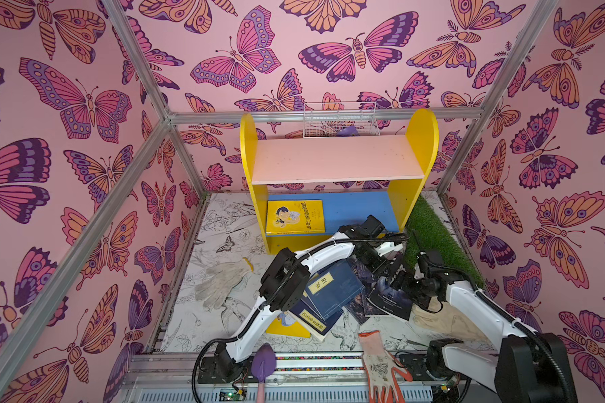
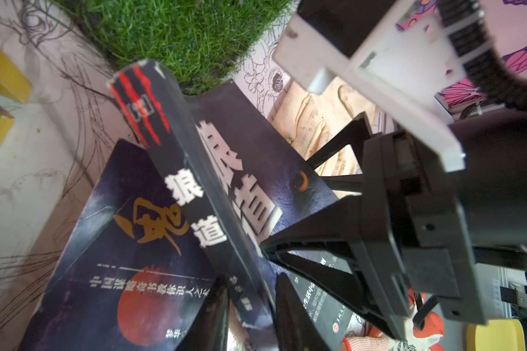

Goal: Stacking books/files
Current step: Pick up the books.

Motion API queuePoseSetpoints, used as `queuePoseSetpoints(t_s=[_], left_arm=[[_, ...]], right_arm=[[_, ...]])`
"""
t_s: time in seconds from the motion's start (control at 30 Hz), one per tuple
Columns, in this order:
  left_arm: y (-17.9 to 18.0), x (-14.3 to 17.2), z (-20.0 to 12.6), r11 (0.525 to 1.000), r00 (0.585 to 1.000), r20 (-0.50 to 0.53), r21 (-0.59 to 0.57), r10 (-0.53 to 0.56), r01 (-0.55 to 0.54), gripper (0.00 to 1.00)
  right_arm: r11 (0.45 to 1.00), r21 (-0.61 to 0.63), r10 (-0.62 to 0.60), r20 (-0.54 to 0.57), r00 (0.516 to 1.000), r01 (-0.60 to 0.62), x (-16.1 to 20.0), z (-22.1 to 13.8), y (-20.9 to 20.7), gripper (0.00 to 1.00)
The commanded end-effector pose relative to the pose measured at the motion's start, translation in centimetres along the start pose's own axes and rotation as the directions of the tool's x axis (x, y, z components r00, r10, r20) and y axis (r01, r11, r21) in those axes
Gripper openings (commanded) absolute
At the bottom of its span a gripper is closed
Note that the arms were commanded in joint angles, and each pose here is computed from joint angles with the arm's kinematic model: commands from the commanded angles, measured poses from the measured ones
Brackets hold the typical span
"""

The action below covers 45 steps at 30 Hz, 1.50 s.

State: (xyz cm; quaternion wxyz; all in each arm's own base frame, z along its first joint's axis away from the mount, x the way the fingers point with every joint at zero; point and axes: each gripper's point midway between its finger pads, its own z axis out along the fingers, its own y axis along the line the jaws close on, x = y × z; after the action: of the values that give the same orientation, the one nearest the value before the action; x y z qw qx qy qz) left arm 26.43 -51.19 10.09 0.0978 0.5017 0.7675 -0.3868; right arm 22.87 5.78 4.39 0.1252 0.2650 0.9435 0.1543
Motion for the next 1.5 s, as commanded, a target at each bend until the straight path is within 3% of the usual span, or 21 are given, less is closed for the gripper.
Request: queuePoseSetpoints(t_s=[0.0, 0.1, 0.17, 0.27, 0.37, 0.53, 0.63, 0.73, 0.8, 0.97, 1.13, 1.2, 1.3, 1.47], left_arm=[[-4.3, 0.6, 2.3, 0.984, 0.999, -0.025, 0.173, 0.036, -0.031, 0.33], [-4.2, 0.7, 2.7, 0.984, 0.999, -0.031, 0.176, 0.028, -0.022, 0.47], [-4.0, 0.8, 2.9, 0.985, 0.999, -0.035, 0.171, 0.024, -0.017, 0.5], [-3.2, 1.0, 3.2, 0.992, 0.999, -0.045, 0.127, 0.013, -0.007, 0.39], [-1.9, 1.3, 3.4, 0.999, 0.998, -0.057, 0.049, -0.005, 0.008, 0.0], [-2.1, 0.9, 2.3, 1.0, 0.999, -0.049, -0.003, 0.014, -0.014, 0.0], [-2.7, -0.1, -0.1, 0.996, 0.999, -0.01, -0.074, 0.054, -0.054, 0.0], [-3.4, -1.2, -3.8, 0.987, 0.99, 0.101, -0.141, 0.096, -0.081, 0.0], [-4.3, -2.1, -7.3, 0.988, 0.967, 0.233, -0.135, 0.102, -0.071, 0.0], [-4.8, -2.5, -16.7, 0.994, 0.829, 0.557, -0.11, 0.05, 0.015, 0.0], [-3.9, -0.9, -21.7, 0.984, 0.738, 0.675, -0.12, -0.017, 0.133, 0.0], [-3.2, -0.5, -23.3, 0.973, 0.67, 0.74, -0.11, -0.054, 0.201, 0.0], [-1.8, 0.1, -26.6, 0.943, 0.498, 0.859, -0.059, -0.12, 0.329, 0.0], [-1.4, 0.9, -30.6, 0.909, 0.286, 0.95, -0.006, -0.124, 0.416, 0.0]], right_arm=[[0.992, -0.11, -0.062, 0.072, 0.995, 0.069, -1.9, -0.8, 3.4, 0.84], [0.99, -0.114, -0.068, 0.077, 0.995, 0.077, -1.9, -0.9, 3.6, 0.84], [0.99, -0.118, -0.071, 0.087, 0.994, 0.081, -2.1, -1.0, 3.8, 0.84], [0.99, -0.109, -0.075, 0.097, 0.992, 0.085, -2.2, -1.2, 3.6, 0.84], [0.992, -0.094, -0.072, 0.115, 0.991, 0.083, -2.2, -1.4, 3.2, 0.84], [0.998, -0.003, -0.054, 0.202, 0.978, 0.056, -3.1, -2.8, 1.3, 0.84], [0.998, 0.052, -0.054, 0.272, 0.961, 0.041, -3.8, -4.1, 0.2, 0.85], [0.997, 0.052, -0.073, 0.331, 0.941, 0.059, -4.4, -5.3, 0.1, 0.85], [0.996, 0.043, -0.086, 0.362, 0.928, 0.075, -4.7, -6.0, 0.4, 0.85], [0.984, 0.036, -0.175, 0.423, 0.889, 0.176, -5.5, -8.1, 2.5, 0.85], [0.969, 0.007, -0.223, 0.459, 0.86, 0.247, -5.9, -9.4, 5.2, 0.85], [0.959, 0.001, -0.25, 0.471, 0.846, 0.283, -5.8, -9.7, 6.5, 0.85], [0.933, 0.026, -0.324, 0.494, 0.807, 0.359, -5.5, -10.3, 8.6, 0.85], [0.923, -0.001, -0.331, 0.508, 0.795, 0.385, -5.4, -10.9, 10.4, 0.86]])
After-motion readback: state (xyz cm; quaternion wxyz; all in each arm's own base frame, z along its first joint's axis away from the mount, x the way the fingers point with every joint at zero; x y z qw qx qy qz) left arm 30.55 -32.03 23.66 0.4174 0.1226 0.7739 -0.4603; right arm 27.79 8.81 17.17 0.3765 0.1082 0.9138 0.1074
